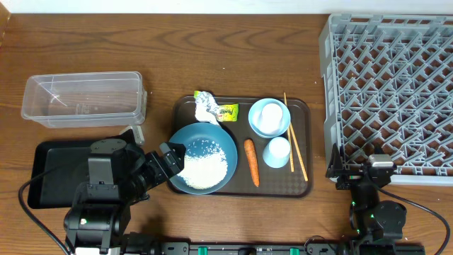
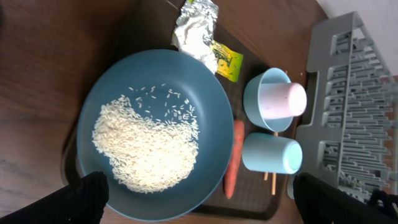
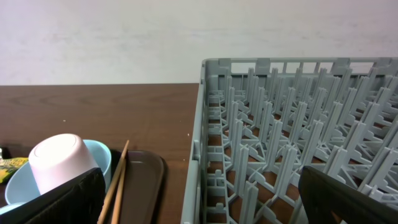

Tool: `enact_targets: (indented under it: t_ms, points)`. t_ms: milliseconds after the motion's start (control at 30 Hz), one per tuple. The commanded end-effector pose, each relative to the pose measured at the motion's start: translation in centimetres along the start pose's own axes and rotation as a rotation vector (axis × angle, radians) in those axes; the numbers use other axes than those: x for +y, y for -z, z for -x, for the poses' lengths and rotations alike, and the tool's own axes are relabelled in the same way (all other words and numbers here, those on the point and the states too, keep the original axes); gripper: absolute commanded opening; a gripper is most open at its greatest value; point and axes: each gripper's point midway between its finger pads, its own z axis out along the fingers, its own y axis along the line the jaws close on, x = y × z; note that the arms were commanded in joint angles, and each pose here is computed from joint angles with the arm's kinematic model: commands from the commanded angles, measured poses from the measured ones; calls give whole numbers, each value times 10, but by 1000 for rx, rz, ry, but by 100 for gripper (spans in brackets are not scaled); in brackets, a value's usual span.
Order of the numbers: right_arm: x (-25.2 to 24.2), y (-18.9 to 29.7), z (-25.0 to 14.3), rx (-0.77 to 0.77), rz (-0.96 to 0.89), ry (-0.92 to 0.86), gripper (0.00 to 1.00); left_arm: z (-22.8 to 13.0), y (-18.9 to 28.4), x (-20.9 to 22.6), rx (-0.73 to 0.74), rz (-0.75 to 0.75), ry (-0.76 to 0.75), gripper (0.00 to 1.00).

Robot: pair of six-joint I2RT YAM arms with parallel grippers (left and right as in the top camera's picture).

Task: Sort waste into correct bins and load items into the dishwasher rack
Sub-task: 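Move the left gripper over the blue rice bowl's rim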

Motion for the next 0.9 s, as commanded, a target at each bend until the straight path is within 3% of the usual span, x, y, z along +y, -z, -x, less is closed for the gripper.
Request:
enact_targets:
  t_ms: [0,467,700,867]
  points:
    - [-2,0,0,0,-8,11,99,0,5,-8,5,-22,-9,98]
    - [-2,0,0,0,-8,11,99,-2,19,13,-29,175,-85,98]
    - [-2,0,0,0,-8,11,99,22,42,21,-135,322,-97,98]
    - [-2,0,0,0,-8,11,99,33,39,12,-170,294,-50,98]
